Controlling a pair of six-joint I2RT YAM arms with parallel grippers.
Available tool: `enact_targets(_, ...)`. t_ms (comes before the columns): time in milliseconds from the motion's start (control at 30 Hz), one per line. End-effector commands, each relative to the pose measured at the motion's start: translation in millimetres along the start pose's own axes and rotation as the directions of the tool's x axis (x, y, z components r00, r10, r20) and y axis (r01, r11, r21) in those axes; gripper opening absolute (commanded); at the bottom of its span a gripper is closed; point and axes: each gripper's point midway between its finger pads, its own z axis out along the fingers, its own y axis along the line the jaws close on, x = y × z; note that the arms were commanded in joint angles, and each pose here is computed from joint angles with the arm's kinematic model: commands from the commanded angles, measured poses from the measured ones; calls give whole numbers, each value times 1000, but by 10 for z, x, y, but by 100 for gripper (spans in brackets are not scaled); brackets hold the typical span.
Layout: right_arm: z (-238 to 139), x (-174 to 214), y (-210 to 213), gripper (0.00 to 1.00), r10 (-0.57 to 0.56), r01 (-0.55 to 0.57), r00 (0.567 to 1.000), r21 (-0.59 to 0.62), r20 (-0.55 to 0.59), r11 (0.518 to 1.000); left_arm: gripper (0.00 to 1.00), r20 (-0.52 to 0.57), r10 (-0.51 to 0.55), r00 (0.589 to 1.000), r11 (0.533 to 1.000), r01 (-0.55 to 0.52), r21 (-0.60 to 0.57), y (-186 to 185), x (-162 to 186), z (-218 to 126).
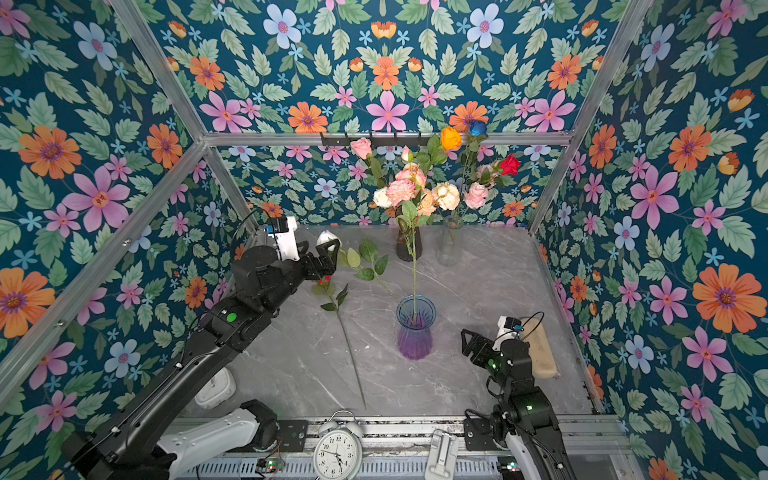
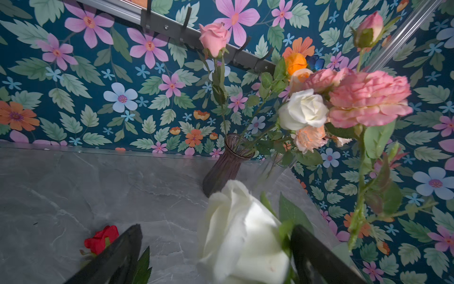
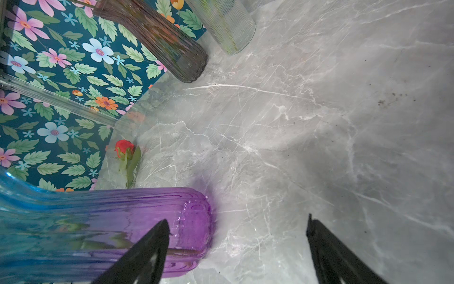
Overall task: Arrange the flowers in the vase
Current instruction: 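Draw the left gripper back nearer the robot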
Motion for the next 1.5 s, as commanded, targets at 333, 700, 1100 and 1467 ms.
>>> enact_targets(333, 0, -37, 25, 89, -3, 3, 1000, -9, 15, 1000, 88, 61, -120, 991, 893, 81, 442, -763, -300, -182)
enact_targets(700, -3, -38, 31, 89, -3, 4, 1000, -12, 16, 1000, 60, 29, -34, 999, 983, 28, 181, -292, -81, 12)
enact_targets(1100, -2, -34, 29, 89, -4, 4, 1000, -11, 14, 1000, 64, -228, 8, 974, 990, -39, -134, 408, 772, 340)
enact_targets(1467, -2, -35, 27, 89, -3, 3, 1000, -11, 15, 1000, 65, -364, -94, 927, 994, 66, -88, 641, 1722, 483)
